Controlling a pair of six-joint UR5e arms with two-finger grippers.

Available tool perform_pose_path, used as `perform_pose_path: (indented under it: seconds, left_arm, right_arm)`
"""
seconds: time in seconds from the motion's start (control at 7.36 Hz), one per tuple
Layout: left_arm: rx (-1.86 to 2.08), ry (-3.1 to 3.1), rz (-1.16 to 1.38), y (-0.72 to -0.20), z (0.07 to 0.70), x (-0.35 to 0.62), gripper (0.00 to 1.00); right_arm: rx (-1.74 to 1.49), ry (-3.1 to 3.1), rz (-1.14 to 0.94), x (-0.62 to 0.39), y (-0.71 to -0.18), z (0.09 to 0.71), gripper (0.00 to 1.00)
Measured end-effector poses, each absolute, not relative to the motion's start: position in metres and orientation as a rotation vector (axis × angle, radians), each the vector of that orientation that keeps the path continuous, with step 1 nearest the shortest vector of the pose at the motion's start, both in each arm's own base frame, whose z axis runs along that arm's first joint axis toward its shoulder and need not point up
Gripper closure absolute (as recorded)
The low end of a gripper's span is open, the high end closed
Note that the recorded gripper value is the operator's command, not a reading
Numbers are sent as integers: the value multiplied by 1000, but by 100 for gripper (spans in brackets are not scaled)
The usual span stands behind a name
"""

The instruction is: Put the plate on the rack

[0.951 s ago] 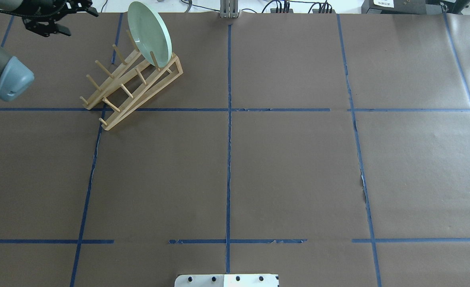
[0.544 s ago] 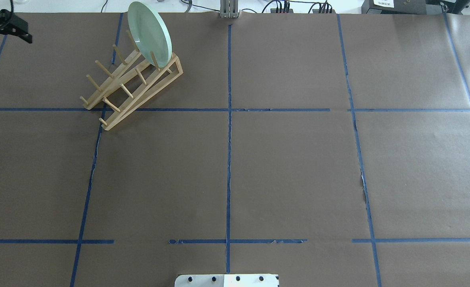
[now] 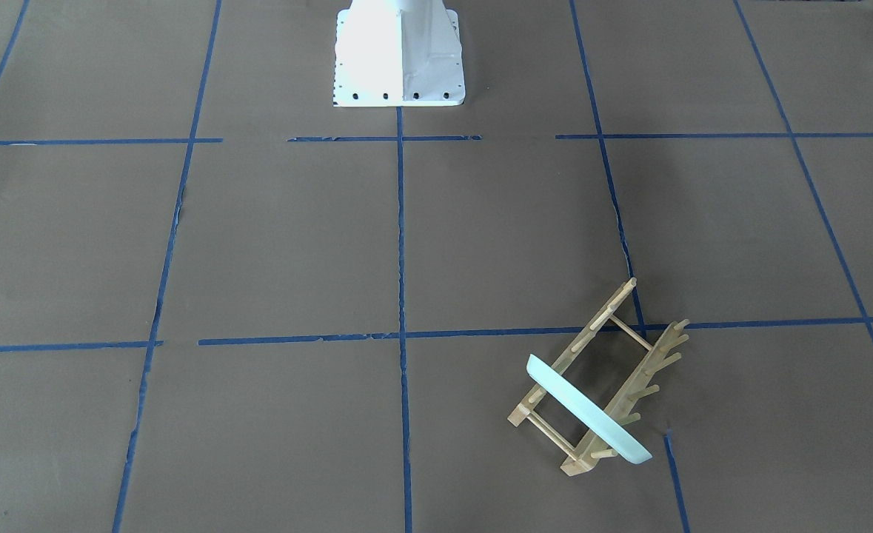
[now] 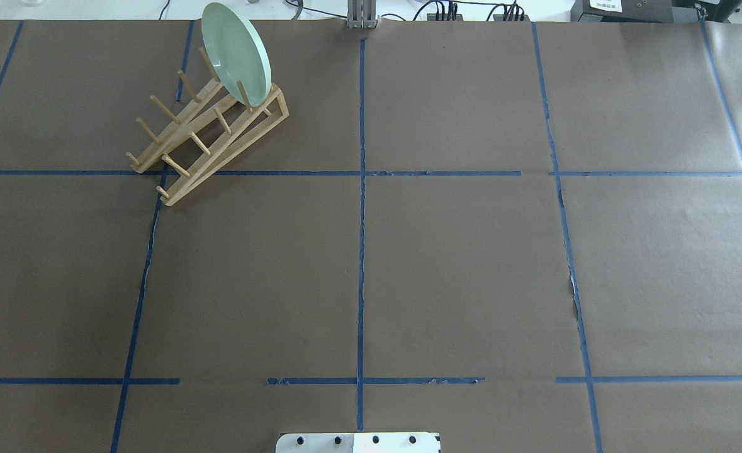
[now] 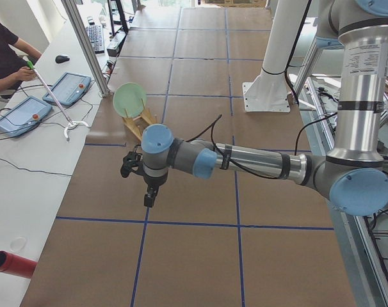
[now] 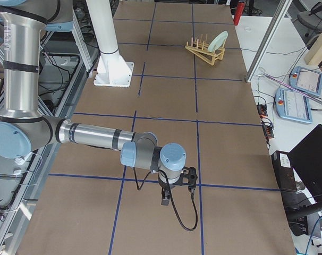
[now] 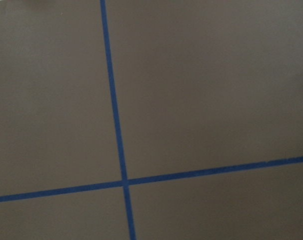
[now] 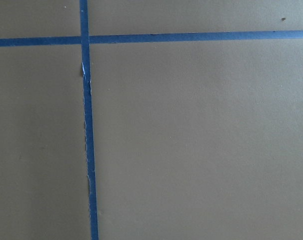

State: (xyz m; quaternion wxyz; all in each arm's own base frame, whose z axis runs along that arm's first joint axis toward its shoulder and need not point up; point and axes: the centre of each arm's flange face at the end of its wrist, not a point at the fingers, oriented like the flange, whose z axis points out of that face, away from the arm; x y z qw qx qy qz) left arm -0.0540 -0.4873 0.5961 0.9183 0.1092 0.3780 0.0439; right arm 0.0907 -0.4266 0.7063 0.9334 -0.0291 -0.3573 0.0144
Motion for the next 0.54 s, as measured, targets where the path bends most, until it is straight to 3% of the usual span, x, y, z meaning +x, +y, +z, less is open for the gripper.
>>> perform_pose_path:
  seconds: [0.54]
  left_arm:
    - [118, 826, 47, -453, 632, -69, 0]
  right_arm:
    - [-60, -730, 30, 91, -427, 707, 0]
